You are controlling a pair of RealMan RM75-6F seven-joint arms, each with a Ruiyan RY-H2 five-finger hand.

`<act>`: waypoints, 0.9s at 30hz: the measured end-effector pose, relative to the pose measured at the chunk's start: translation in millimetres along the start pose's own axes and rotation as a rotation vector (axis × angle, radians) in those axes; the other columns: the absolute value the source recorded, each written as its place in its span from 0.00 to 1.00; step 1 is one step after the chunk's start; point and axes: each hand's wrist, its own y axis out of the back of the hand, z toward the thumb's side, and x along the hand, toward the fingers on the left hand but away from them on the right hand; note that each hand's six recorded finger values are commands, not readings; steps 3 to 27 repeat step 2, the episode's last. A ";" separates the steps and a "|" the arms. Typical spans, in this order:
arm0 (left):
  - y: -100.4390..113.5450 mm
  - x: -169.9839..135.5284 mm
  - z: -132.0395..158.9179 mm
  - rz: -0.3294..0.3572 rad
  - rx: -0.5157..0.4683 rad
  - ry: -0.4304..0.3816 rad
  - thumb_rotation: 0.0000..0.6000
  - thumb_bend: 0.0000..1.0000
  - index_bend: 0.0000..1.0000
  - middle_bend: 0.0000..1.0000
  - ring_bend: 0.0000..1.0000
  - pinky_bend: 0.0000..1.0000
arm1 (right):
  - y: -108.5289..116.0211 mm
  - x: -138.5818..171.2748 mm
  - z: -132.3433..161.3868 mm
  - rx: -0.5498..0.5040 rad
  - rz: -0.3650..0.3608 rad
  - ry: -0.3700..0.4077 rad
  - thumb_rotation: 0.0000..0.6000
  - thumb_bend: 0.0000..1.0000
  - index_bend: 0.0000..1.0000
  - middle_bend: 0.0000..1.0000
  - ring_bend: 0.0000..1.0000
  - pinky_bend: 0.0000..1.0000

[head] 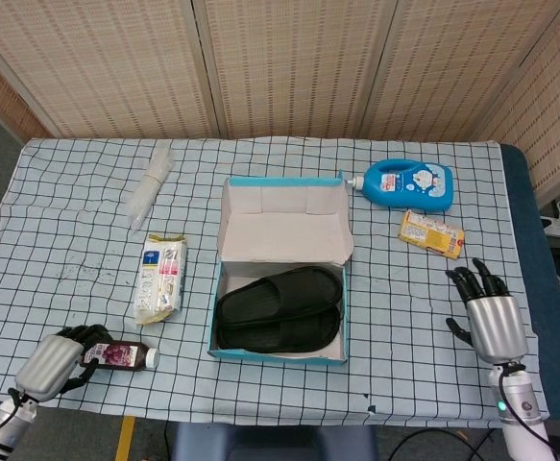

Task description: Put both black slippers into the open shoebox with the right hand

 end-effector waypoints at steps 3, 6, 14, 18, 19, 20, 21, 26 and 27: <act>-1.7 1.1 1.8 -0.004 0.011 -0.004 1.00 0.52 0.32 0.25 0.28 0.42 | -1.2 5.2 -19.3 -0.025 0.010 -0.047 1.00 0.00 0.04 0.04 0.00 0.18; -1.7 1.1 1.8 -0.004 0.011 -0.004 1.00 0.52 0.32 0.25 0.28 0.42 | -1.2 5.2 -19.3 -0.025 0.010 -0.047 1.00 0.00 0.04 0.04 0.00 0.18; -1.7 1.1 1.8 -0.004 0.011 -0.004 1.00 0.52 0.32 0.25 0.28 0.42 | -1.2 5.2 -19.3 -0.025 0.010 -0.047 1.00 0.00 0.04 0.04 0.00 0.18; -1.7 1.1 1.8 -0.004 0.011 -0.004 1.00 0.52 0.32 0.25 0.28 0.42 | -1.2 5.2 -19.3 -0.025 0.010 -0.047 1.00 0.00 0.04 0.04 0.00 0.18; -1.7 1.1 1.8 -0.004 0.011 -0.004 1.00 0.52 0.32 0.25 0.28 0.42 | -1.2 5.2 -19.3 -0.025 0.010 -0.047 1.00 0.00 0.04 0.04 0.00 0.18; -1.7 1.1 1.8 -0.004 0.011 -0.004 1.00 0.52 0.32 0.25 0.28 0.42 | -1.2 5.2 -19.3 -0.025 0.010 -0.047 1.00 0.00 0.04 0.04 0.00 0.18; -1.7 1.1 1.8 -0.004 0.011 -0.004 1.00 0.52 0.32 0.25 0.28 0.42 | -1.2 5.2 -19.3 -0.025 0.010 -0.047 1.00 0.00 0.04 0.04 0.00 0.18; -1.7 1.1 1.8 -0.004 0.011 -0.004 1.00 0.52 0.32 0.25 0.28 0.42 | -1.2 5.2 -19.3 -0.025 0.010 -0.047 1.00 0.00 0.04 0.04 0.00 0.18; -1.7 1.1 1.8 -0.004 0.011 -0.004 1.00 0.52 0.32 0.25 0.28 0.42 | -1.2 5.2 -19.3 -0.025 0.010 -0.047 1.00 0.00 0.04 0.04 0.00 0.18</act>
